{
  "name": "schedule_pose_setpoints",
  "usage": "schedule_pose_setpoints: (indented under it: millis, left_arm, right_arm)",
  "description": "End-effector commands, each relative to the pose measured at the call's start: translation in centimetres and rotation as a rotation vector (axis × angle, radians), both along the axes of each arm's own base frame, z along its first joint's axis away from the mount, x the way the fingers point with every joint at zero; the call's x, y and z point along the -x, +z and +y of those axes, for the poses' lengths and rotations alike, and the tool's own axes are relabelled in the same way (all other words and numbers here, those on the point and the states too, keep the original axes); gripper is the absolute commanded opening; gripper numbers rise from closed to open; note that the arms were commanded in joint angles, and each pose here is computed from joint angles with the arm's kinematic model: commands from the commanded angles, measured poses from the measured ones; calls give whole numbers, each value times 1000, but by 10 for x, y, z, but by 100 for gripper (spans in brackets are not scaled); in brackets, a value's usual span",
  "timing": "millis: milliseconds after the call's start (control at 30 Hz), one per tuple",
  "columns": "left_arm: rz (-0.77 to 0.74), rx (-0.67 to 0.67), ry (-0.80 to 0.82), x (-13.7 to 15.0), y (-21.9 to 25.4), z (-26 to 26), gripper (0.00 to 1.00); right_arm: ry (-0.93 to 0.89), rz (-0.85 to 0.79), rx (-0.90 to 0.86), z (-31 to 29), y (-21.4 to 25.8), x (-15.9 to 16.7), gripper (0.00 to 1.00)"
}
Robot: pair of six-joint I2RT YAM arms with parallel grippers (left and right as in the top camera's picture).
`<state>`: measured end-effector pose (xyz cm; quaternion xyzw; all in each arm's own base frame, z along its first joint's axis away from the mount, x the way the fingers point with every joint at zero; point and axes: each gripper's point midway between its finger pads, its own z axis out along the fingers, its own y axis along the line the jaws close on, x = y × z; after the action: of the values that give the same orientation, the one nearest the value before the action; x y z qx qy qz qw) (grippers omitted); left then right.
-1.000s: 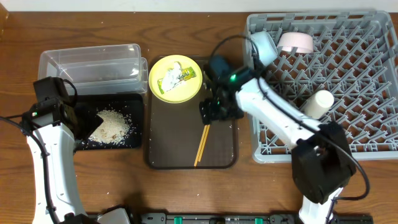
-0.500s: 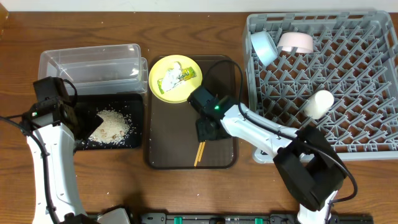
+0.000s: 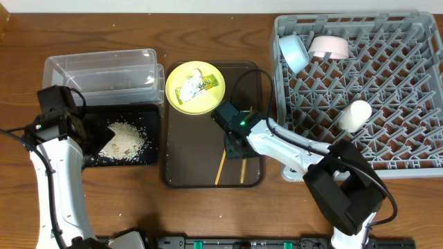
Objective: Sort waste into correct bins and load items into the dishwasher rack
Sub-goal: 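Grasp one chopstick with the right gripper and carry it to the rack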
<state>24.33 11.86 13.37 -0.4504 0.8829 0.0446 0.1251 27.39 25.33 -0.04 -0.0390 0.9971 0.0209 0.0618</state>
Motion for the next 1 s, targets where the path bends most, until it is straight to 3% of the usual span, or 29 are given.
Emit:
schedule_pose_setpoints:
  millis: [0,200,400,767,967]
  left_arm:
    - [-12,-5,20,1,4,1,82]
    - [-12,-5,20,1,4,1,82]
    - [-12,-5,20,1,4,1,82]
    - [-12,-5,20,1,4,1,82]
    - [-12,-6,20,1,4,2,82]
  right_arm:
    - [-16,25,26,-7,-10,9,20]
    - [-24,24,22,-8,-9,7,1]
    - [-33,-30,-23,-12,18,-18,1]
    - [14,-321,-144,-59,146,-77,1]
    - [-43,-293,-85,-111,150,-81,1]
